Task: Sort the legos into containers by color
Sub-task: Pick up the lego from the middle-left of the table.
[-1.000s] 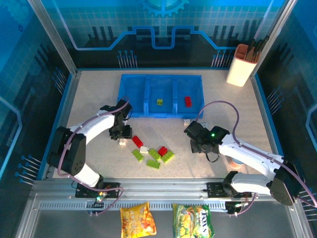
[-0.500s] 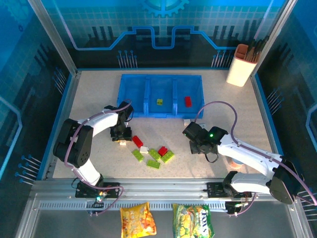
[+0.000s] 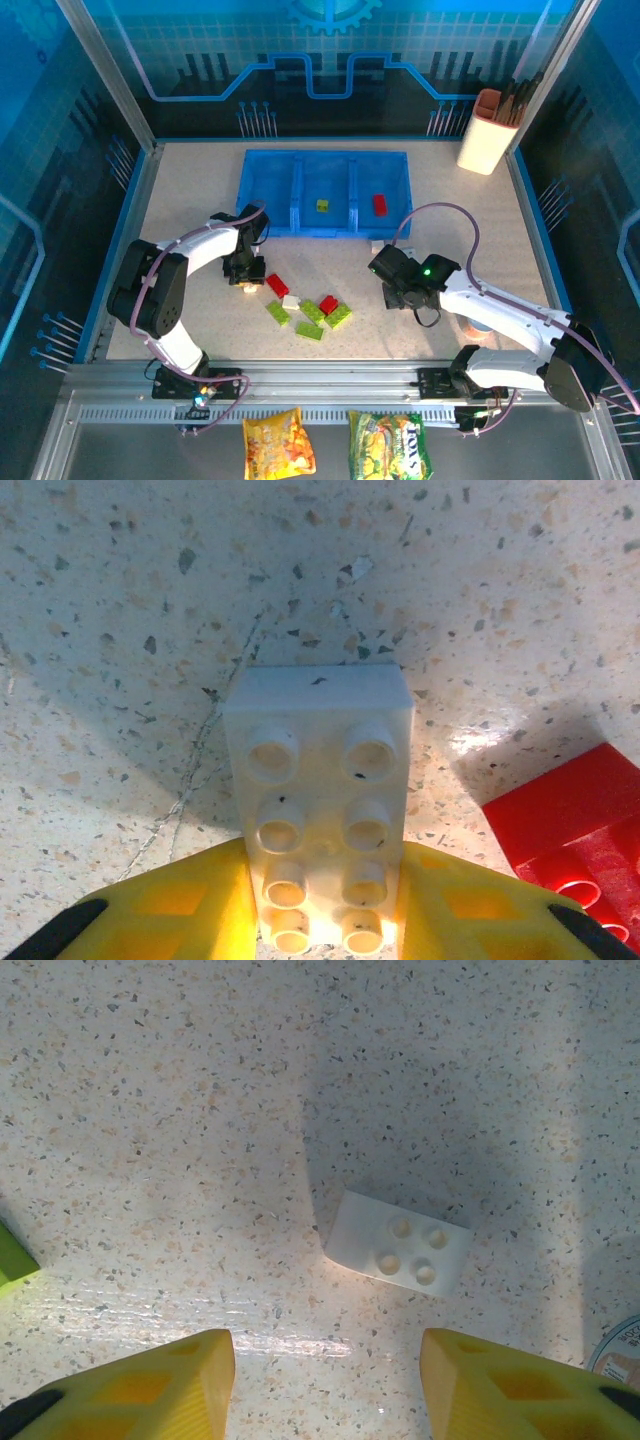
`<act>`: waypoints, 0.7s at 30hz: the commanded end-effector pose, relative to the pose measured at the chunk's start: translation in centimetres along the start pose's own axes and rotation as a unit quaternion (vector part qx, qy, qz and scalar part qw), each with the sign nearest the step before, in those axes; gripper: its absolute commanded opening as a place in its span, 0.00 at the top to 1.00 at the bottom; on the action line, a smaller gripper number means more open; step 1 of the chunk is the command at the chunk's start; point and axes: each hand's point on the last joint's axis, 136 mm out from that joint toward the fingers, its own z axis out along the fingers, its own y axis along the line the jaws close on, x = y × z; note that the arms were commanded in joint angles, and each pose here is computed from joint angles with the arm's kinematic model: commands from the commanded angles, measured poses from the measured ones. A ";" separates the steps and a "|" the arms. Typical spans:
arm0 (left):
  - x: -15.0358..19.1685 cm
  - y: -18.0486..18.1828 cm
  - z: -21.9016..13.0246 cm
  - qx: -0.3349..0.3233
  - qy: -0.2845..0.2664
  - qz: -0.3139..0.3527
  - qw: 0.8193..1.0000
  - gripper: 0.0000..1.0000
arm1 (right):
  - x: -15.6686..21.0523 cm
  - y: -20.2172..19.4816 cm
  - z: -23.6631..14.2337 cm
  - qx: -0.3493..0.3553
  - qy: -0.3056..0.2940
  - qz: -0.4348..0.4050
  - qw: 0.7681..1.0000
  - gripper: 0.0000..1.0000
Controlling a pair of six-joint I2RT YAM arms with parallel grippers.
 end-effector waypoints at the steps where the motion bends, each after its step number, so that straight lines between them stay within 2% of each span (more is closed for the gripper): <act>1: 0.1 0.2 -0.5 0.002 0.003 -0.007 1.000 0.64 | 0.0 -0.3 -1.0 0.005 -0.008 -0.009 1.000 0.47; 13: 0.0 0.0 -2.3 0.018 -0.021 -0.009 1.000 0.65 | 0.0 -1.0 -1.6 0.011 -0.016 -0.010 1.000 0.47; 21: -1.0 -0.5 -5.2 0.031 -0.048 -0.005 0.998 0.64 | 0.1 -1.2 -1.7 0.013 -0.017 -0.010 1.000 0.47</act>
